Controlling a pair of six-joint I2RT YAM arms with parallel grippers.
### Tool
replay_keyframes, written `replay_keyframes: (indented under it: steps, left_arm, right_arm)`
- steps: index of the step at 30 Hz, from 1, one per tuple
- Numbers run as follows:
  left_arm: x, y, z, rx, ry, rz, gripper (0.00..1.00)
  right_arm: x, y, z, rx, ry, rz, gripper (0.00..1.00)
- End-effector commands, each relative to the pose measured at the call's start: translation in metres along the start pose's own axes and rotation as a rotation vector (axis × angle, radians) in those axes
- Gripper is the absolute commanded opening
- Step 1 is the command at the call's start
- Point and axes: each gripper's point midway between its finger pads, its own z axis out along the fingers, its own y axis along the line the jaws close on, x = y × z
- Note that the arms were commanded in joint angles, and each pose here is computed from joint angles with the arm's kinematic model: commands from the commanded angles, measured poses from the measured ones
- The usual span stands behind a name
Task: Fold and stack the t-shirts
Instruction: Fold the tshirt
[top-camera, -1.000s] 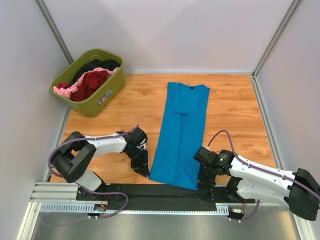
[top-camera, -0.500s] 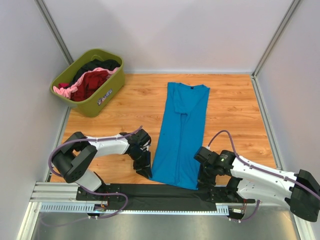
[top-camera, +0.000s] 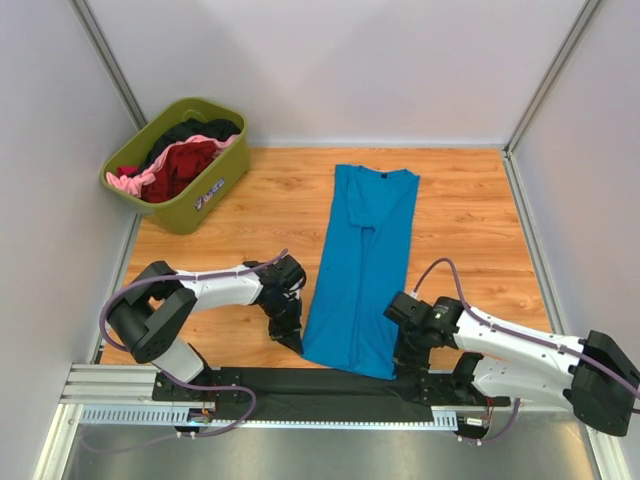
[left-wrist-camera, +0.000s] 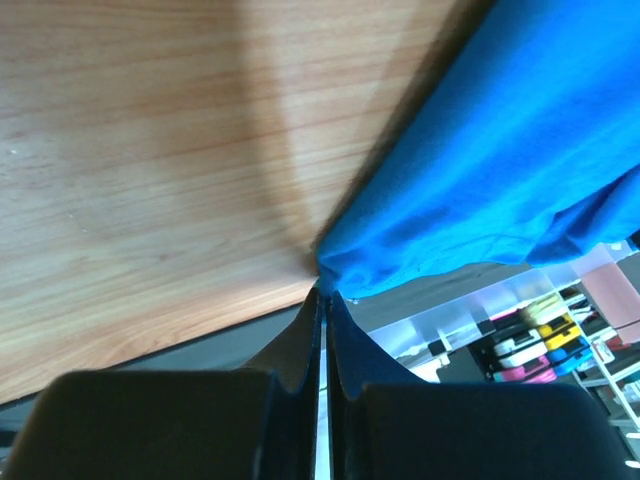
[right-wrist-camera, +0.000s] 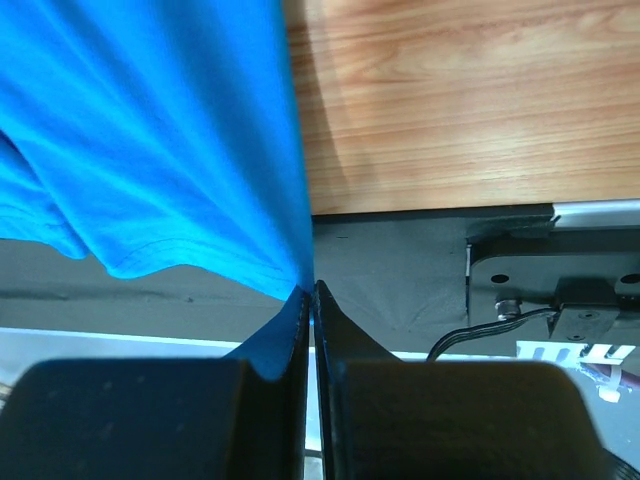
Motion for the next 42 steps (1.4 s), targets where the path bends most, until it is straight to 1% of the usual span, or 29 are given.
replay_keyframes:
  steps: [1,3,5,7,8,10,11,12,13,15,16,17,18,20,21,22,23,25,29,31,33,34,35,36,38,42]
  left_arm:
    - [-0.003,-0.016,-0.010,0.020,-0.008,-0.002,0.00]
    - [-0.010,-0.027,-0.014,0.029,-0.017,0.017,0.00]
    - [-0.016,-0.037,-0.014,0.047,-0.001,0.017,0.00]
    - [-0.023,-0.039,-0.015,0.035,0.010,0.011,0.00]
    - [-0.031,-0.049,-0.022,0.047,-0.006,0.028,0.00]
    - [-0.042,-0.048,-0.026,0.028,-0.010,0.007,0.00]
    - [-0.051,-0.056,-0.033,0.041,-0.029,0.020,0.00]
    - [-0.055,-0.055,-0.035,0.030,-0.031,0.008,0.00]
    - [-0.065,-0.053,-0.036,0.020,-0.031,-0.012,0.00]
    - [-0.082,-0.064,-0.045,0.031,-0.059,0.008,0.00]
    - [-0.090,-0.060,-0.043,0.008,-0.052,-0.014,0.00]
    - [-0.102,-0.070,-0.051,0.025,-0.076,0.002,0.00]
    - [-0.109,-0.068,-0.047,0.007,-0.067,-0.014,0.00]
    - [-0.131,-0.080,-0.057,0.032,-0.099,-0.019,0.00]
    - [-0.141,-0.075,-0.054,0.021,-0.087,-0.046,0.00]
    - [-0.152,-0.084,-0.062,0.037,-0.112,-0.038,0.00]
    - [-0.159,-0.084,-0.064,0.041,-0.118,-0.044,0.00]
    - [-0.175,-0.083,-0.066,0.045,-0.131,-0.062,0.00]
    - [-0.209,-0.098,-0.083,0.131,-0.180,-0.075,0.00]
    - [-0.225,-0.103,-0.091,0.188,-0.199,-0.093,0.00]
    - [-0.238,-0.101,-0.095,0.195,-0.216,-0.106,0.00]
    - [-0.244,-0.106,-0.101,0.210,-0.230,-0.098,0.00]
    - [-0.248,-0.107,-0.104,0.219,-0.234,-0.096,0.00]
    - [-0.251,-0.106,-0.102,0.227,-0.223,-0.102,0.00]
    - [-0.259,-0.111,-0.109,0.244,-0.240,-0.090,0.00]
    - [-0.270,-0.118,-0.110,0.269,-0.252,-0.070,0.00]
  right_arm:
    - [-0.009,0.016,-0.011,-0.004,-0.038,-0.030,0.00]
    - [-0.018,0.024,-0.017,0.027,-0.067,-0.061,0.00]
    - [-0.029,0.022,-0.020,0.076,-0.104,-0.099,0.00]
    - [-0.038,0.031,-0.025,0.093,-0.113,-0.145,0.00]
    - [-0.050,0.032,-0.026,0.108,-0.144,-0.141,0.00]
    - [-0.063,0.038,-0.029,0.117,-0.150,-0.178,0.00]
    - [-0.074,0.039,-0.032,0.116,-0.159,-0.156,0.00]
    - [-0.083,0.045,-0.037,0.102,-0.171,-0.158,0.00]
    - [-0.090,0.046,-0.036,0.112,-0.167,-0.158,0.00]
    - [-0.112,0.048,-0.040,0.095,-0.174,-0.154,0.00]
    - [-0.121,0.053,-0.041,0.093,-0.171,-0.154,0.00]
    - [-0.135,0.053,-0.043,0.095,-0.178,-0.161,0.00]
    - [-0.142,0.055,-0.044,0.098,-0.180,-0.162,0.00]
    - [-0.165,0.059,-0.046,0.108,-0.182,-0.164,0.00]
    - [-0.173,0.059,-0.047,0.108,-0.184,-0.164,0.00]
    - [-0.181,0.060,-0.047,0.110,-0.186,-0.160,0.00]
    - [-0.197,0.060,-0.048,0.113,-0.192,-0.140,0.00]
    - [-0.212,0.058,-0.050,0.120,-0.197,-0.155,0.00]
    - [-0.248,0.055,-0.056,0.121,-0.211,-0.151,0.00]
    - [-0.261,0.048,-0.055,0.136,-0.203,-0.138,0.00]
    - [-0.274,0.048,-0.058,0.127,-0.215,-0.132,0.00]
    - [-0.278,0.048,-0.059,0.124,-0.215,-0.142,0.00]
    - [-0.283,0.046,-0.060,0.124,-0.219,-0.139,0.00]
    - [-0.287,0.053,-0.064,0.090,-0.217,-0.143,0.00]
    - [-0.293,0.051,-0.062,0.093,-0.206,-0.147,0.00]
    - [-0.307,0.048,-0.066,0.089,-0.218,-0.122,0.00]
